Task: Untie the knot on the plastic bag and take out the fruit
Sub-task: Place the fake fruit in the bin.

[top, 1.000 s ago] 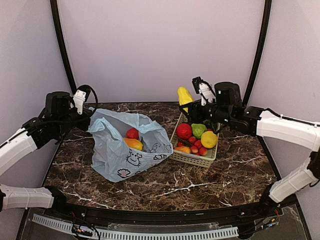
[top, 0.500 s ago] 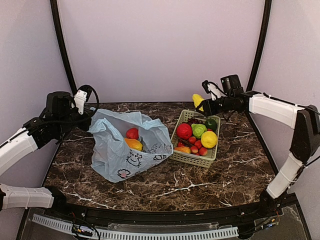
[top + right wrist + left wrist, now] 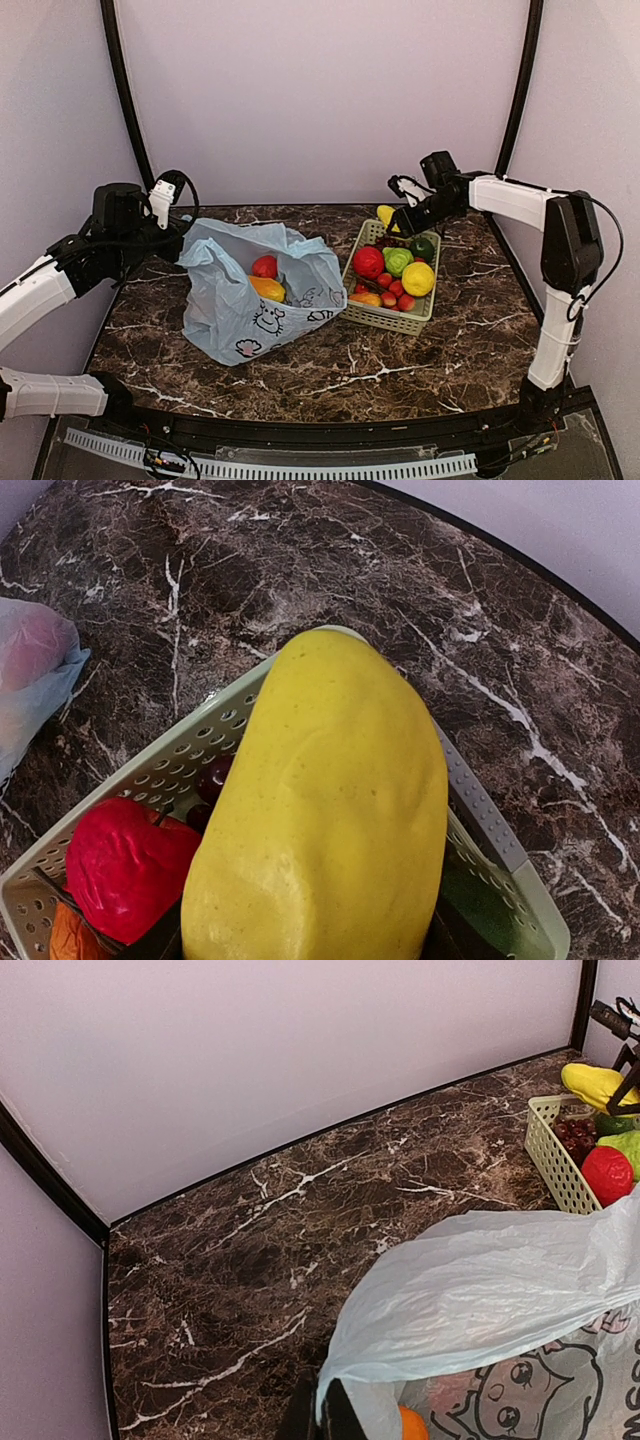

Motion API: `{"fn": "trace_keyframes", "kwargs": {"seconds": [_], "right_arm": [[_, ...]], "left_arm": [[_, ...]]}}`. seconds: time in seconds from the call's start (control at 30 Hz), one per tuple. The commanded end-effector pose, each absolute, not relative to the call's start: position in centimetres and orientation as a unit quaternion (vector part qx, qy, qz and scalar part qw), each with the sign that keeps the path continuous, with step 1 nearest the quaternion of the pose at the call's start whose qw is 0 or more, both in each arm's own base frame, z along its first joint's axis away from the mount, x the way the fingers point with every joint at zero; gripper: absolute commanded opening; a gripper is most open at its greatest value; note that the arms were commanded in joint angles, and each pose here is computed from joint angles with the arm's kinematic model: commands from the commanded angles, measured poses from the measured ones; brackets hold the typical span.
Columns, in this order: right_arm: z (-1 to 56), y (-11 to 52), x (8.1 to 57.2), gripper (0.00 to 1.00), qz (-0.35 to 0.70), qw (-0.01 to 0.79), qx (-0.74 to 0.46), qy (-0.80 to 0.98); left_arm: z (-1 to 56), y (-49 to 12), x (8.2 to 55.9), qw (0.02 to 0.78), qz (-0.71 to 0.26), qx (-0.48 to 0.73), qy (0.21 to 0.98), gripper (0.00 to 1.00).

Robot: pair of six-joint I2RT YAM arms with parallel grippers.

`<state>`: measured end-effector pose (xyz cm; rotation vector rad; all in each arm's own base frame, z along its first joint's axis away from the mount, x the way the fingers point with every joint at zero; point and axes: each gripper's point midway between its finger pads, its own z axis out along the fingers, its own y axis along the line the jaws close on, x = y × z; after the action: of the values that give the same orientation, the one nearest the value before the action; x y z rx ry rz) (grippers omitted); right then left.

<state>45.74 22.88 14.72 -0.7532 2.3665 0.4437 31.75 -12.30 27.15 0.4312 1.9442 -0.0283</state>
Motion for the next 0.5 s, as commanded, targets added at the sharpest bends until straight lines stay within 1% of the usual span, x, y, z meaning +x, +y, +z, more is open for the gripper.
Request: {"fn": "trace_keyframes", "kwargs": {"seconds": [0.0,0.1,0.17,0.27,0.4,0.47], "right_arm": [[13.84,22.75,45.89,0.57,0.16,0.278,-0.304,0.897],[13.6,23.09,45.49,0.57,0.171,0.268,-0.314,0.895],[13.53,23.29,45.22,0.6,0.178,0.265,-0.32,0.892],[13.3,23.15,45.31,0.65,0.173,0.263,-0.32,0.893],[12.96,23.01,45.44,0.77,0.167,0.261,-0.32,0.895],[13.05,23.01,45.49,0.8,0.166,0.262,-0.32,0.895]], "left_arm": [[26.7,-12.21,31.68,0.542,-0.009,0.187,0.819,0.01],[26.61,-12.23,31.72,0.541,-0.009,0.188,0.82,0.01],[26.52,-12.28,31.75,0.54,-0.009,0.189,0.82,0.01],[26.42,-12.3,31.79,0.538,-0.008,0.19,0.821,0.01],[26.35,-12.31,31.83,0.537,-0.008,0.19,0.822,0.01],[26.27,-12.33,31.85,0.536,-0.007,0.191,0.822,0.01]]}}
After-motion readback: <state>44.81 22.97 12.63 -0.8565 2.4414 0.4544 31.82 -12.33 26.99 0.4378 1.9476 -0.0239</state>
